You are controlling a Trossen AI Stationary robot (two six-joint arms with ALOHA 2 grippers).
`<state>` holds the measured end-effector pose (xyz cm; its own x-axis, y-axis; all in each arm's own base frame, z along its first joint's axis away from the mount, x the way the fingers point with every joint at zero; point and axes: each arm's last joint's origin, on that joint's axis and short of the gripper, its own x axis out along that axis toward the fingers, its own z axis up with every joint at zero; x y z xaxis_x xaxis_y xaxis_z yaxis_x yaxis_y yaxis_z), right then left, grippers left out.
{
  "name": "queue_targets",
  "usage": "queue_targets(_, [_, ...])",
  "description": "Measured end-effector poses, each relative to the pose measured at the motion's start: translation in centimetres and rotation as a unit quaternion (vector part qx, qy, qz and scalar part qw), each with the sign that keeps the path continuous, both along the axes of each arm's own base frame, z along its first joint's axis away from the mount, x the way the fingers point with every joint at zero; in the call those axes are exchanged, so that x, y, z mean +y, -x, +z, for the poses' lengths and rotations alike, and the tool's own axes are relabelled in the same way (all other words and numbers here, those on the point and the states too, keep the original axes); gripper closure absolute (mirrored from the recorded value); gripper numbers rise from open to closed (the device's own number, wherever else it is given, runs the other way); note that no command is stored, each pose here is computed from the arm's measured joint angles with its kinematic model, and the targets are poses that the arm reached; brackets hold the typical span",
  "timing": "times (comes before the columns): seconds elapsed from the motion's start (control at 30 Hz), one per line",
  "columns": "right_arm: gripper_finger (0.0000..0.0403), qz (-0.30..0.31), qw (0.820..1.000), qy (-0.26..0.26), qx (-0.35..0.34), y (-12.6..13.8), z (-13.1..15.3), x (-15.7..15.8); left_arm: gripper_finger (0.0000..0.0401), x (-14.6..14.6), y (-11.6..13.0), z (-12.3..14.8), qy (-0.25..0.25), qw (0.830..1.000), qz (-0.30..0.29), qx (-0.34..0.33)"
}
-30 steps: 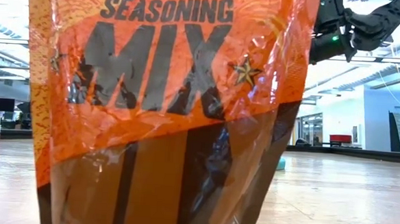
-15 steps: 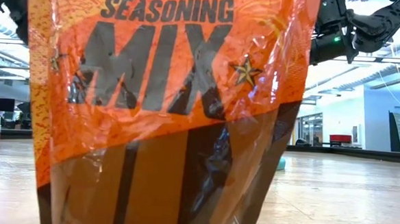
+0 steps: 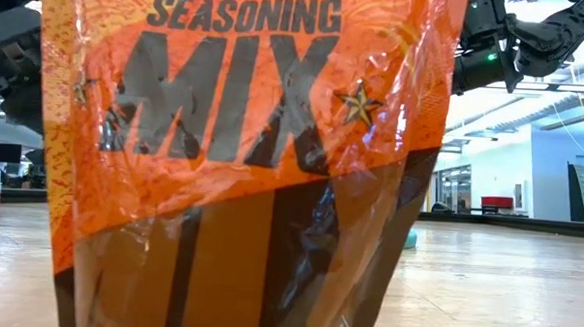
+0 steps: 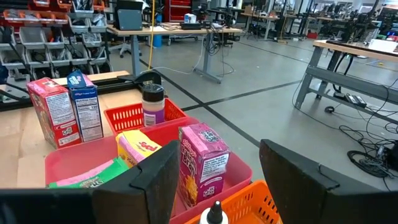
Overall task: Pick & Place Kitchen Items
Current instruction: Put the small green food coloring bottle into the orange bin
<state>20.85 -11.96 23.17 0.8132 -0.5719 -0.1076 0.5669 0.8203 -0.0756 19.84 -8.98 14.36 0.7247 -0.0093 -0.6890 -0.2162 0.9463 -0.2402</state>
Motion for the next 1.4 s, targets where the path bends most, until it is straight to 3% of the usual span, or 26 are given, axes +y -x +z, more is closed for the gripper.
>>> queue_targets(0.37, [0.0191,0.000,1.000,0.000,0.000,0.0,0.0,0.0,0.0256,0.1,0.1,-0.8,-0.009,1.000,0.003,-0.005])
queue_targets(0.57, [0.0191,0.000,1.000,0.000,0.000,0.0,0.0,0.0,0.0256,-0.3,-0.6,-2.6,-0.022,1.000,-0.009,0.013])
queue_targets(0.83, [0.0191,0.000,1.000,-0.001,0.001,0.0,0.0,0.0,0.0257,-0.4,-1.0,-2.5,-0.030,0.999,-0.014,-0.007])
queue_targets(0.93, [0.0191,0.000,1.000,-0.001,0.001,0.0,0.0,0.0,0.0273,-0.4,-1.0,-2.6,-0.031,0.999,-0.015,-0.004])
queue_targets(1.13, [0.0191,0.000,1.000,-0.001,0.001,0.0,0.0,0.0,0.0356,-0.4,-1.0,-2.6,-0.033,0.999,-0.019,-0.006])
queue_targets(1.4, [0.0191,0.000,1.000,-0.002,0.003,0.0,-0.1,0.0,0.0354,-0.4,-1.1,-1.6,-0.022,0.999,-0.018,-0.031])
